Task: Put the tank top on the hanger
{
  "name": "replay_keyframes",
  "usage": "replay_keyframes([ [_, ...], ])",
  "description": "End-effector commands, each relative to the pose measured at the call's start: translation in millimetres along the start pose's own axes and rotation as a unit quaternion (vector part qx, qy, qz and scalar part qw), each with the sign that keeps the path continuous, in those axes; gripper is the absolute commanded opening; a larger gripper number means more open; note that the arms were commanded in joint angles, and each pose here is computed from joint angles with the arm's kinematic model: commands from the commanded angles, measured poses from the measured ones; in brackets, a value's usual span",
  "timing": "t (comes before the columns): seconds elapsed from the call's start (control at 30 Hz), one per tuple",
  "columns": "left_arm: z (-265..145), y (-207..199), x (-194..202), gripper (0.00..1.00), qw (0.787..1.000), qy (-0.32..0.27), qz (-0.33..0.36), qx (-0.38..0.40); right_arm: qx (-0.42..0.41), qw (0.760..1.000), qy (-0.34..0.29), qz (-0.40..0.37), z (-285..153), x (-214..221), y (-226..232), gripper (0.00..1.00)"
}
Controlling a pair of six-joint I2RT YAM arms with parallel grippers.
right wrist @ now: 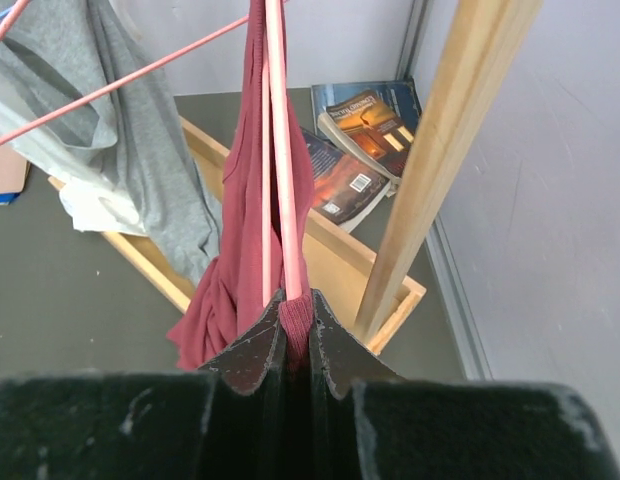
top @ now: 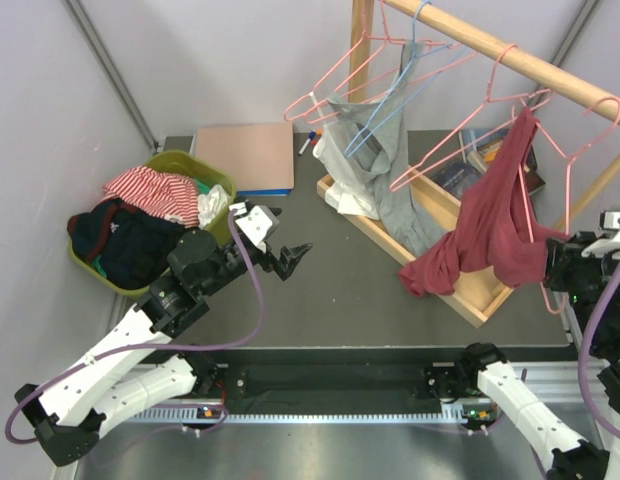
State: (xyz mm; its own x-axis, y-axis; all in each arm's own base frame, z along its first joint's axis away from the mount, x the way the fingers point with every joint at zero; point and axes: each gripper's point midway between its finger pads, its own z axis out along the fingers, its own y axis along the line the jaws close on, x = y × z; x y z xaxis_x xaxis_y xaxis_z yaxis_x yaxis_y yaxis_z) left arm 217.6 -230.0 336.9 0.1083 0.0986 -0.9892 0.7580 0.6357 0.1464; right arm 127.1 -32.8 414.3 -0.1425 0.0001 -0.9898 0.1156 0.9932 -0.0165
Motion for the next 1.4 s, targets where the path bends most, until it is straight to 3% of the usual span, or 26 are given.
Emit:
replay_keyframes([
  [0.0, -1.8, 2.3, -17.4, 0.99, 0.999, -0.035, -0.001, -0.005, 0.008, 0.997, -0.071, 0.023, 11.0, -50.3, 3.1, 0.0],
  [0.57, -3.8, 1.6, -17.9, 0.99, 0.999, -0.037, -0.002, -0.004, 0.079, 0.994, -0.066, 0.029, 41.3, -61.3, -7.1, 0.0],
  [0.93, -5.7, 1.4, -20.6, 0.99, 0.999, -0.042, -0.003, -0.003, 0.128, 0.991, -0.035, 0.02, 48.8, -42.3, -19.4, 0.0],
  [1.37, -6.9, 0.6, -20.9, 0.99, 0.999, -0.044, -0.004, -0.002, 0.112, 0.993, -0.009, 0.028, 52.9, -13.1, -11.7, 0.0],
])
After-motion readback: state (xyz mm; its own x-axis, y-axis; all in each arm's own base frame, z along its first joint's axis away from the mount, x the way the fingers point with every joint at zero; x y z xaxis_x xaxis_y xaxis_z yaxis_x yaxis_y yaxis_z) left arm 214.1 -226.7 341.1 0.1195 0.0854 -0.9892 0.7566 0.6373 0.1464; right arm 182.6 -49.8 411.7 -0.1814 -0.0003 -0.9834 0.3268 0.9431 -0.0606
